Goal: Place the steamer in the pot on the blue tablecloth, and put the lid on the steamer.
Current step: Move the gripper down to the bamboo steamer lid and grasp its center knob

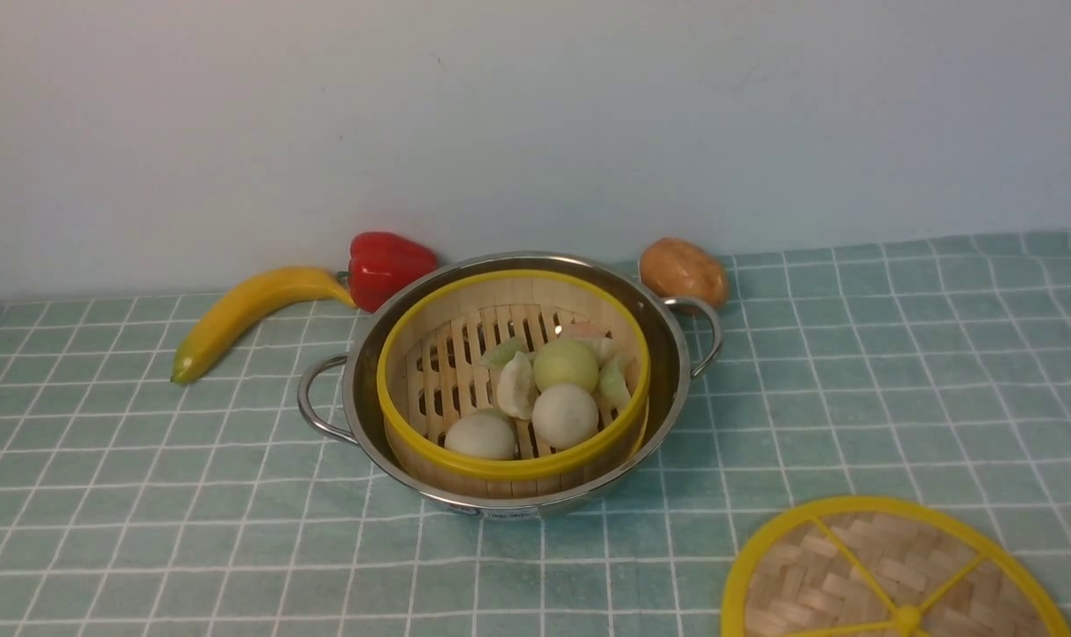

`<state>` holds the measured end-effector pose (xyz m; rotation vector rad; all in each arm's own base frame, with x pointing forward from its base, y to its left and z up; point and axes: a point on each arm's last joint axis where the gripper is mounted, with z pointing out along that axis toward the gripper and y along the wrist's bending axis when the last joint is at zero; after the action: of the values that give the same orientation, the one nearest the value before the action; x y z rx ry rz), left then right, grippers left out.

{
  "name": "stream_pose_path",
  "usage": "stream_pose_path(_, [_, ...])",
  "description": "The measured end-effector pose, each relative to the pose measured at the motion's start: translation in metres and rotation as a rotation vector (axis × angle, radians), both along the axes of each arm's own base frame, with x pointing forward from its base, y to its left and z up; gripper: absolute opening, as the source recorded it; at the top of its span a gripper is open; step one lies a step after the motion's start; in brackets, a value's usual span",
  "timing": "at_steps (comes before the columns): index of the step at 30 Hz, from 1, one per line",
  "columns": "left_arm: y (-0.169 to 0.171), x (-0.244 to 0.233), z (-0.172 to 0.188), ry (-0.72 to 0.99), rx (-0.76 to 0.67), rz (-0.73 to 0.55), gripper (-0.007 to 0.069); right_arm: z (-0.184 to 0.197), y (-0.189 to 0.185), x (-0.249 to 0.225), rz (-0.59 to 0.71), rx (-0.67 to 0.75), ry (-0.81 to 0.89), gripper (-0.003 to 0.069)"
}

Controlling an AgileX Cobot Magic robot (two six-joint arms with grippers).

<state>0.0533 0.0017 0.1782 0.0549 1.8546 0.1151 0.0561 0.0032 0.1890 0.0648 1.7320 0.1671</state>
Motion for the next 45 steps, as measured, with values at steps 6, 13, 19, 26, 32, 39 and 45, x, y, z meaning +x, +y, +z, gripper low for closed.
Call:
stream_pose_path(6, [0.000,0.000,0.001,-0.015,-0.002,0.001,0.0243,0.000,0.000,0.000,0.000,0.000,0.000,0.0240])
stream_pose_path(13, [0.000,0.000,0.002,-0.018,0.001,0.000,0.0243,0.000,0.000,0.000,0.000,0.003,0.000,0.0240])
stream_pose_path(19, [0.000,0.000,0.002,-0.018,0.005,-0.001,0.0243,0.000,0.000,0.000,0.000,0.003,0.000,0.0240])
stream_pose_path(26, [0.000,0.000,0.002,-0.018,0.005,-0.001,0.0243,0.000,0.000,0.000,0.000,0.003,0.000,0.0240])
stream_pose_path(32, [0.000,0.000,0.002,-0.018,0.005,-0.002,0.0243,0.000,0.000,0.000,0.000,0.000,0.000,0.0240])
stream_pose_path(39, [0.000,0.000,0.002,-0.018,0.005,-0.002,0.0243,0.014,0.002,0.000,0.008,0.087,-0.088,0.0240])
stream_pose_path(45, [0.000,0.000,0.002,-0.018,0.005,-0.002,0.0243,0.092,-0.001,-0.016,0.010,0.086,-0.228,0.0240])
